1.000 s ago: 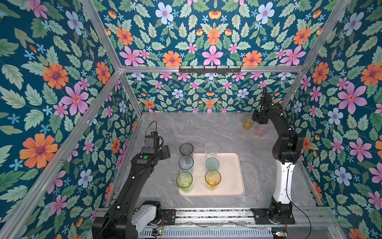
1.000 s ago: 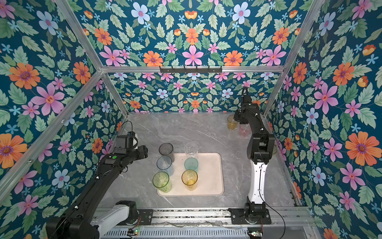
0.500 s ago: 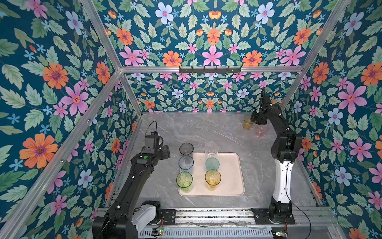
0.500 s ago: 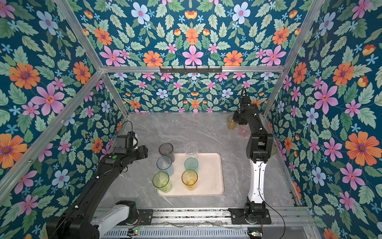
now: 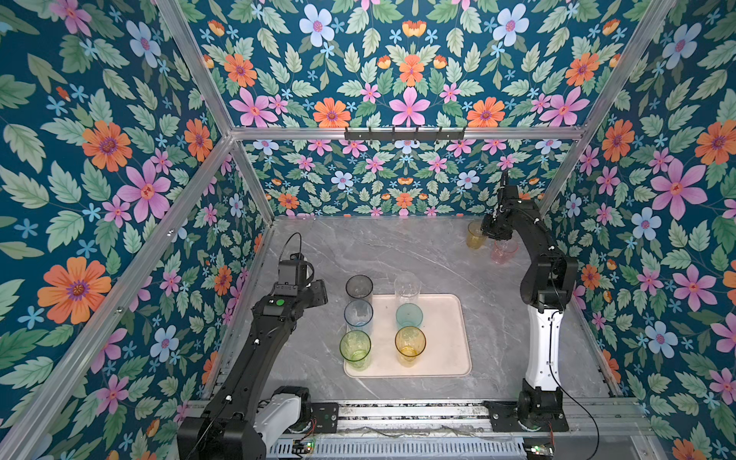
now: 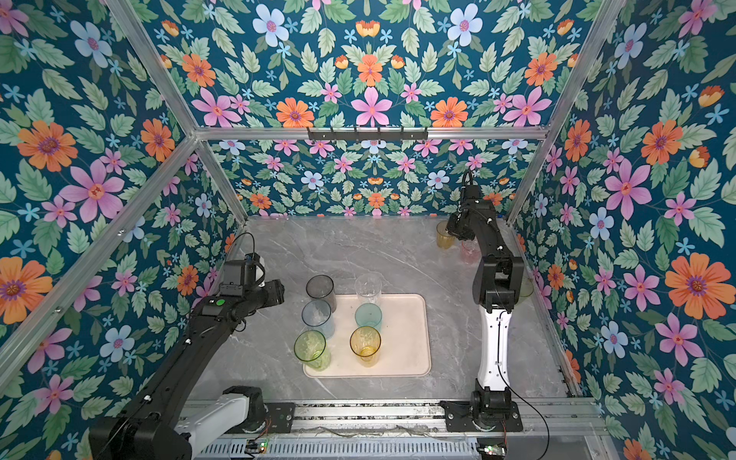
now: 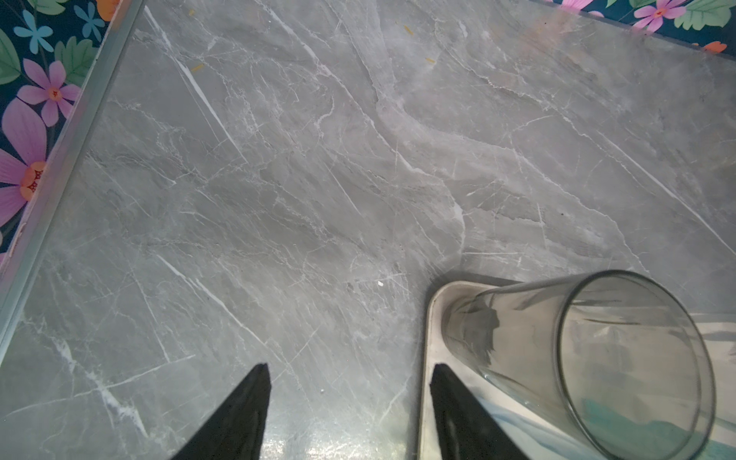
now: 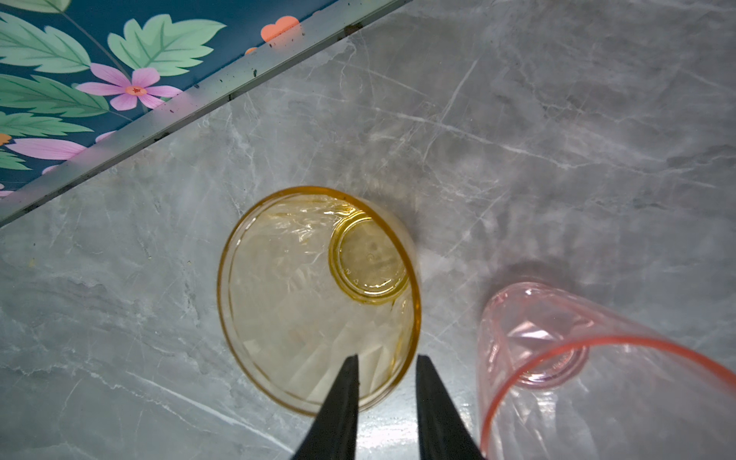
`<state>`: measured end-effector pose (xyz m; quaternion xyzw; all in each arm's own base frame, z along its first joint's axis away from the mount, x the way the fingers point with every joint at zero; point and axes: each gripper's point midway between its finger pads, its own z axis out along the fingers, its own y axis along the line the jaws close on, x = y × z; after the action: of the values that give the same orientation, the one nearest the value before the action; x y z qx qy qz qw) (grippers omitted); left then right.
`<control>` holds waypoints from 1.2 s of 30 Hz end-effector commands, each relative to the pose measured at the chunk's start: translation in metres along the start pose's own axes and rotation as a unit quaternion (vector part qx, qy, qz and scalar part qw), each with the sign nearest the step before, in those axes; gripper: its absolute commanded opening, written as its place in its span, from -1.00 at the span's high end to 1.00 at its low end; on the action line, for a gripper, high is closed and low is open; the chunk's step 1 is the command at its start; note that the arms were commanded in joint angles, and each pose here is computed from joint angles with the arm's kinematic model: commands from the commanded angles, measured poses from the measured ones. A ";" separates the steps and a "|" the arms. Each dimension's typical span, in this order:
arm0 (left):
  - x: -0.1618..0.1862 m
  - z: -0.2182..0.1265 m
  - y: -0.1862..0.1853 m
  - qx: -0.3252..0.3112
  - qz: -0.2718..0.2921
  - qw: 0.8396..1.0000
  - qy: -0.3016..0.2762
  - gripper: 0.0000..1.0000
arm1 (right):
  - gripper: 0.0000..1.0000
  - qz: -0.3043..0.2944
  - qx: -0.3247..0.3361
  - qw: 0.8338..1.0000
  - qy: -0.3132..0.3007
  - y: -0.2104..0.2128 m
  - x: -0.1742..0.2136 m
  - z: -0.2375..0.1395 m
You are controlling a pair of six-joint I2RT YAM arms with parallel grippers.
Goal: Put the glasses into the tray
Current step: 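Lower the right gripper onto the yellow glass rim and close it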
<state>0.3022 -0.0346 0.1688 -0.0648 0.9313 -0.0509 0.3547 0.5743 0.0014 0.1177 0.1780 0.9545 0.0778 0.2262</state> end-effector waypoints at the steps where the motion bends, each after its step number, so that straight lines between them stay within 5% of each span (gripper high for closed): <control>1: -0.006 -0.001 0.000 0.000 0.000 1.000 -0.012 -0.34 | 0.46 0.002 0.003 1.000 0.009 0.000 0.004 0.002; 26: -0.005 0.001 0.001 0.000 0.000 1.000 -0.009 -0.34 | 0.49 -0.024 0.006 1.000 0.009 0.016 0.010 0.014; 36: -0.006 0.001 0.001 0.003 -0.002 1.000 -0.009 -0.34 | 0.67 -0.041 0.011 0.999 -0.004 0.023 0.006 -0.004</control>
<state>0.3026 -0.0319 0.1681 -0.0691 0.9315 -0.0501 0.3537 0.5793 0.0246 0.1128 0.1540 0.9590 0.0687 0.2279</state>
